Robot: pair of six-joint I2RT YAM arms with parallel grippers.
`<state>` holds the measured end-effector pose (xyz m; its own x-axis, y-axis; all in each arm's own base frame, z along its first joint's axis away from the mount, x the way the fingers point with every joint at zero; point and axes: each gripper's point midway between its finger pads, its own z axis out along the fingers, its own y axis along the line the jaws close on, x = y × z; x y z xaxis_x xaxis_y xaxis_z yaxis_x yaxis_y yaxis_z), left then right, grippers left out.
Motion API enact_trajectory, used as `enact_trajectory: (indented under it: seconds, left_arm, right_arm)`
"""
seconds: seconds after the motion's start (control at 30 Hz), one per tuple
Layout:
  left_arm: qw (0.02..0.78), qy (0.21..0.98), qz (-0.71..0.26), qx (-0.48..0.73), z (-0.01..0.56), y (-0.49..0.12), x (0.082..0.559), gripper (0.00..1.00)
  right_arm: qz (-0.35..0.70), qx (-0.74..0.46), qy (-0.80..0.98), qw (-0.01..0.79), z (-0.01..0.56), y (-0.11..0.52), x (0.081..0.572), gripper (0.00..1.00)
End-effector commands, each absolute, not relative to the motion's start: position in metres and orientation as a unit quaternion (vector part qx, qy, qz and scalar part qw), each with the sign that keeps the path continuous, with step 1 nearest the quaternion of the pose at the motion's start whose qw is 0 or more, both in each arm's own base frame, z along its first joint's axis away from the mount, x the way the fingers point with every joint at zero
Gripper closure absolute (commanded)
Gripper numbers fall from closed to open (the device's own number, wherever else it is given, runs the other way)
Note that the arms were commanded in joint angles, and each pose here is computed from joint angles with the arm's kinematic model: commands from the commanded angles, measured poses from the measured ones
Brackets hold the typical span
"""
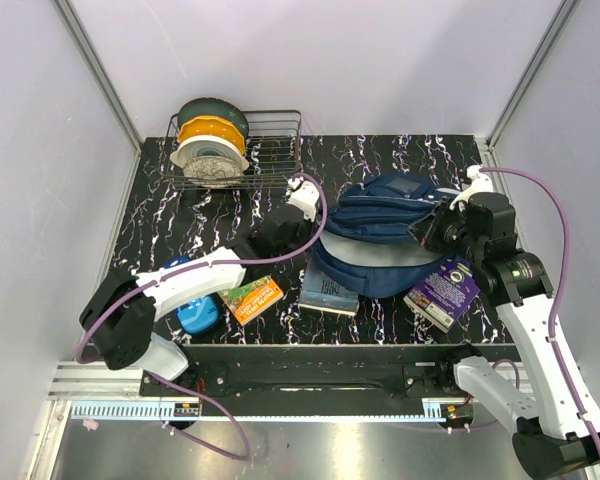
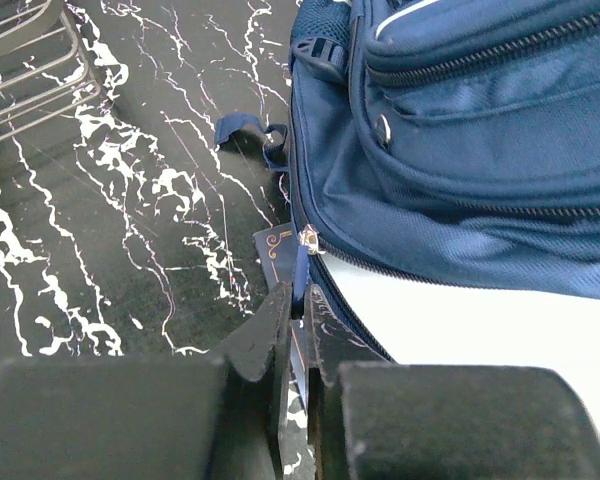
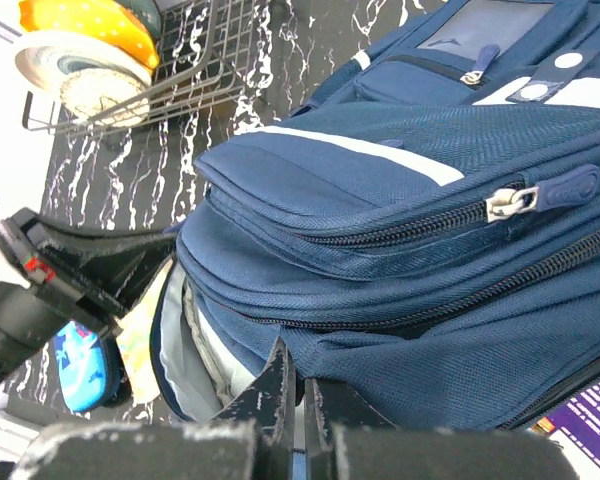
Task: Pack the student bag
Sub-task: Unzip the student bag at the center of the board.
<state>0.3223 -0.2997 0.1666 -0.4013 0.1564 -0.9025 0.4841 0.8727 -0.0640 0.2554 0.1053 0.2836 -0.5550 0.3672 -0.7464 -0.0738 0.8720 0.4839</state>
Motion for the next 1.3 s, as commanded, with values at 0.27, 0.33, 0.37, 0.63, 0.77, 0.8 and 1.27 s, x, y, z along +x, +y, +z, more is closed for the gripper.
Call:
enact_trajectory:
  seconds: [0.27,0.33,0.37,0.63,0.77,0.8,1.27]
  left_arm:
    - [0.550,0.783,-0.218,0.191,0.191,-0.314,0.343,1.00]
    - [0.561,0.772,-0.234,0.186,0.200,-0.310,0.334,1.00]
    - [0.557,0.773,-0.238,0.188,0.196,-0.308,0.330,1.00]
    - [0.566,0.760,-0.255,0.192,0.202,-0.319,0.302,1.00]
    - [0.586,0.742,-0.262,0.194,0.216,-0.330,0.284,1.00]
    - [0.589,0.738,-0.267,0.194,0.218,-0.333,0.282,1.00]
    - [0.567,0.777,-0.209,0.175,0.161,-0.306,0.330,1.00]
  right_arm:
    - [0.346,0.009,0.798,0.493,0.347,0.141,0.255,1.00]
    - [0.372,0.011,0.801,0.468,0.335,0.153,0.266,1.00]
    - [0.381,0.008,0.790,0.480,0.341,0.156,0.275,1.00]
    - [0.451,-0.070,0.761,0.462,0.362,0.189,0.301,1.00]
    - [0.465,-0.103,0.752,0.455,0.374,0.197,0.305,1.00]
    - [0.459,-0.098,0.755,0.458,0.374,0.195,0.309,1.00]
    - [0.348,0.068,0.819,0.452,0.317,0.108,0.300,1.00]
